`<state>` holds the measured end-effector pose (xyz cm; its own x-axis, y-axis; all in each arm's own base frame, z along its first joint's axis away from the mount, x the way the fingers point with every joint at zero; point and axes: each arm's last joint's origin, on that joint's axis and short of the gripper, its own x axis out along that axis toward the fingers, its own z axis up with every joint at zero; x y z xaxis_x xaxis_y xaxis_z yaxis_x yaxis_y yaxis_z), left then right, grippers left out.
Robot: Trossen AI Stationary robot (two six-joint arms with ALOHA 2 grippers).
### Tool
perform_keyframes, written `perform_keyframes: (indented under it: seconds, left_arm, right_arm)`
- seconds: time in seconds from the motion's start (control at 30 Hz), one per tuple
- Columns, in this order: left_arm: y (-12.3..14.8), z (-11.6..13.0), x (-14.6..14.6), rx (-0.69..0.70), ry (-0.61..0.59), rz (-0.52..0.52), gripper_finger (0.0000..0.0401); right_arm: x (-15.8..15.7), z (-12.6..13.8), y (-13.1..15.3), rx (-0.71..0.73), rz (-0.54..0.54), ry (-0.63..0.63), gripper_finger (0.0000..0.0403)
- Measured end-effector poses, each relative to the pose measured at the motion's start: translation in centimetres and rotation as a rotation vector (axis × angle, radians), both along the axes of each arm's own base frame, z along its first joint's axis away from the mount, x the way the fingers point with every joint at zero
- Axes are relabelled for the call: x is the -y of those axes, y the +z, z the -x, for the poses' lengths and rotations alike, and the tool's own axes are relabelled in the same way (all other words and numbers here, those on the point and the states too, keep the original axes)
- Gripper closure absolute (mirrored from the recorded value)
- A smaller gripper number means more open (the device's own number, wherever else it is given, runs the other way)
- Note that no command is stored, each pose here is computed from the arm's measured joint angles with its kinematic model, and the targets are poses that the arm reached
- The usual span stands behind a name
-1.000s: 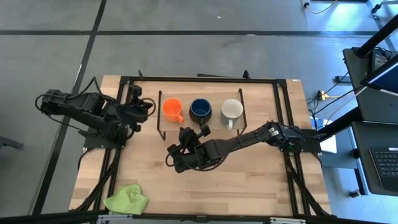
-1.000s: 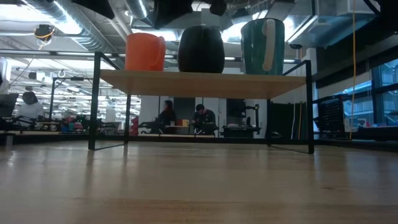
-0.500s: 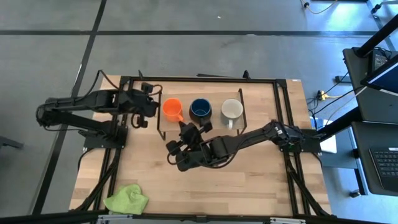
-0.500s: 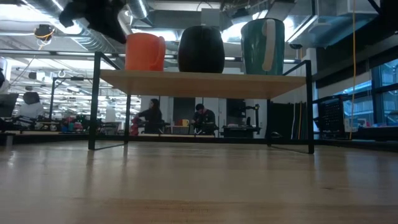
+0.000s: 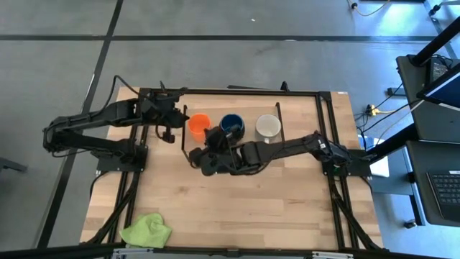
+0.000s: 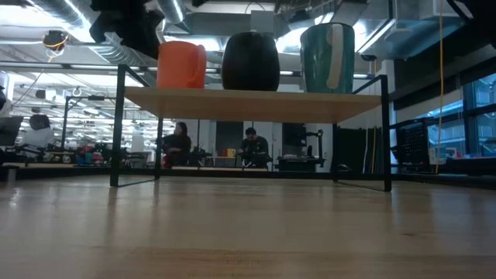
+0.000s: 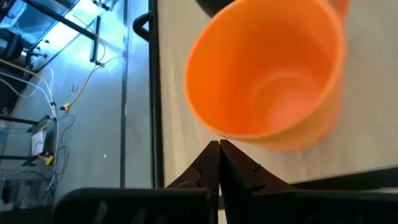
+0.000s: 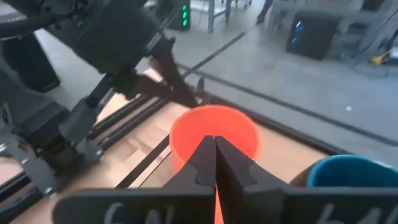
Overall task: Stack small to large cups/mugs on shelf
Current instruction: Put the orange mug on the shelf
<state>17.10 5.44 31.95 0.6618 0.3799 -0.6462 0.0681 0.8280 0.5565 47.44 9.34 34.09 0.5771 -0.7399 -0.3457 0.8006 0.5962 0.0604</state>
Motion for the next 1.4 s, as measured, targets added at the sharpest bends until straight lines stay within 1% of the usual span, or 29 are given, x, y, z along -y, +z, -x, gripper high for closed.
perform_keyframes:
  seconds: [0.23,0.37,0.5,0.57,0.67,0.73,1.0,1.2,1.4]
  left_arm:
    - [-0.6,-0.4,-0.9,-0.022,-0.002,0.051,0.0400]
    - [-0.6,-0.4,-1.1,-0.012,-0.014,0.083,0.0399]
    - [-0.6,-0.4,-1.2,0.007,-0.028,0.140,0.0400]
    - [-0.7,-0.3,-1.3,0.008,-0.023,0.148,0.0399]
    - [-0.7,-0.2,-1.5,0.007,-0.010,0.147,0.0399]
    - [-0.7,-0.2,-1.7,0.004,-0.004,0.149,0.0400]
    - [-0.8,-0.1,-1.8,-0.004,0.005,0.149,0.0400]
    - [-1.0,0.1,-1.7,-0.046,0.021,0.141,0.0397]
    - [-1.0,0.3,-1.7,-0.052,0.027,0.137,0.0399]
  right_arm:
    - [3.1,-0.7,0.0,0.019,-0.152,0.040,0.0403]
    - [4.3,-0.3,1.1,0.040,-0.181,0.054,0.0403]
    - [4.8,0.1,1.9,0.009,-0.200,0.115,0.0403]
    - [5.1,0.1,1.7,-0.010,-0.259,0.160,0.0403]
    - [6.1,0.2,1.2,-0.047,-0.403,0.217,0.0403]
    - [6.4,0.0,0.8,-0.052,-0.456,0.236,0.0403]
    - [6.4,0.0,0.5,-0.076,-0.450,0.242,0.0403]
    - [6.5,0.2,0.9,-0.131,-0.358,0.276,0.0403]
    - [6.7,1.7,3.0,-0.164,-0.288,0.331,0.0403]
